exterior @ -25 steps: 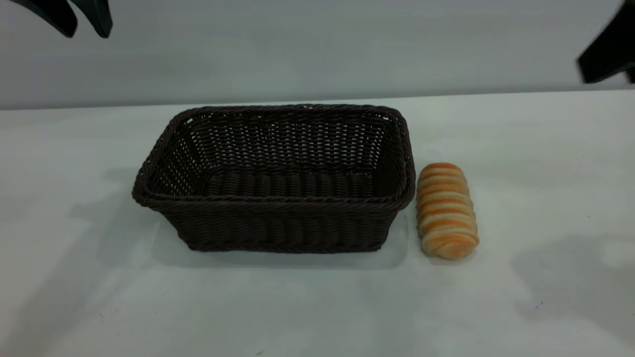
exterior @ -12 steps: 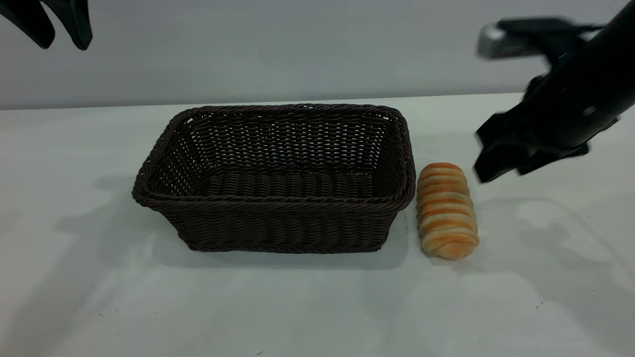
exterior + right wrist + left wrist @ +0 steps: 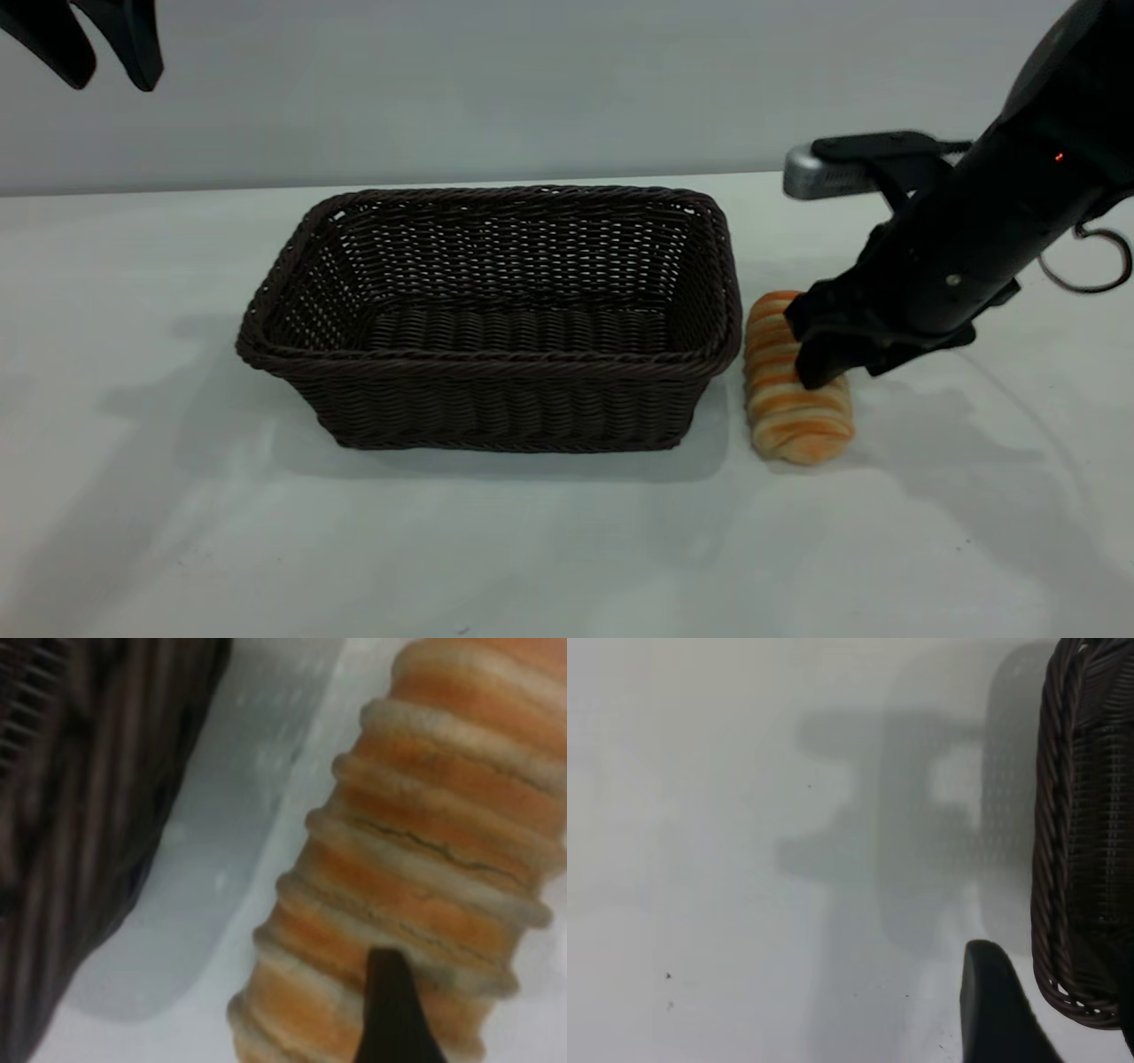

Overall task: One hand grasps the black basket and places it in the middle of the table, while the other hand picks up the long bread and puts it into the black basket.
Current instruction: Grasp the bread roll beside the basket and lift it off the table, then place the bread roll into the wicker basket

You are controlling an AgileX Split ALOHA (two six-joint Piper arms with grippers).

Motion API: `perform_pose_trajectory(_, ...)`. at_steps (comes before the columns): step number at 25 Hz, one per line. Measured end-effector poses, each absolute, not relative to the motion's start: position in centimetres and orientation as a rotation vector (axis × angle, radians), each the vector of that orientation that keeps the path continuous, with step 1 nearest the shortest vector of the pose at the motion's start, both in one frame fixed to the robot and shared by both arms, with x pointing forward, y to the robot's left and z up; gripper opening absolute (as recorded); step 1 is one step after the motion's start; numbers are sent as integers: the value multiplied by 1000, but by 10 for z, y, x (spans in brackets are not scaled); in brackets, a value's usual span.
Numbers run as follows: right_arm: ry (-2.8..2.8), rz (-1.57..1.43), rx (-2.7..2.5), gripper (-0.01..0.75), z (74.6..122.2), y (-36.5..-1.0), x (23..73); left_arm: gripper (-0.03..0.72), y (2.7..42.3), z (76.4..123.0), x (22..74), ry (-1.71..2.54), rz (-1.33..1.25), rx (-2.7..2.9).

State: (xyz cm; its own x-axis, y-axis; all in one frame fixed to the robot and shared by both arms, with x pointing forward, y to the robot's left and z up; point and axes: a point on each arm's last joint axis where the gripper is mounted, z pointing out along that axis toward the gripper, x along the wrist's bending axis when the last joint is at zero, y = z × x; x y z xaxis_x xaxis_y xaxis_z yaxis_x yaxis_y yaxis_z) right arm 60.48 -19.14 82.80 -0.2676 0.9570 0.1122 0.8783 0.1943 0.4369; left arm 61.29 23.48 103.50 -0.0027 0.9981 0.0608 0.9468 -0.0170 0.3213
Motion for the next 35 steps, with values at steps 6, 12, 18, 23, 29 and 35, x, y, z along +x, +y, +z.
perform_pose_trajectory(6,2277,610,1815,326,816,-191,605,411,234,1035,613,2063,387,2068)
perform_pose_trajectory(12,2316,627,1758,38,824,-190,605,411,234,1035,613,2063,387,2068)
perform_pose_trajectory(18,2242,722,1651,31,877,-207,614,411,234,1035,612,2064,386,2069)
perform_pose_trajectory(23,2088,834,1599,31,935,-226,618,411,234,1035,612,2065,386,2069)
perform_pose_trajectory(29,2122,947,1556,31,953,-189,606,411,234,1035,612,2065,386,2069)
perform_pose_trajectory(35,2309,1011,1376,31,952,-121,578,411,234,1035,612,2059,386,2077)
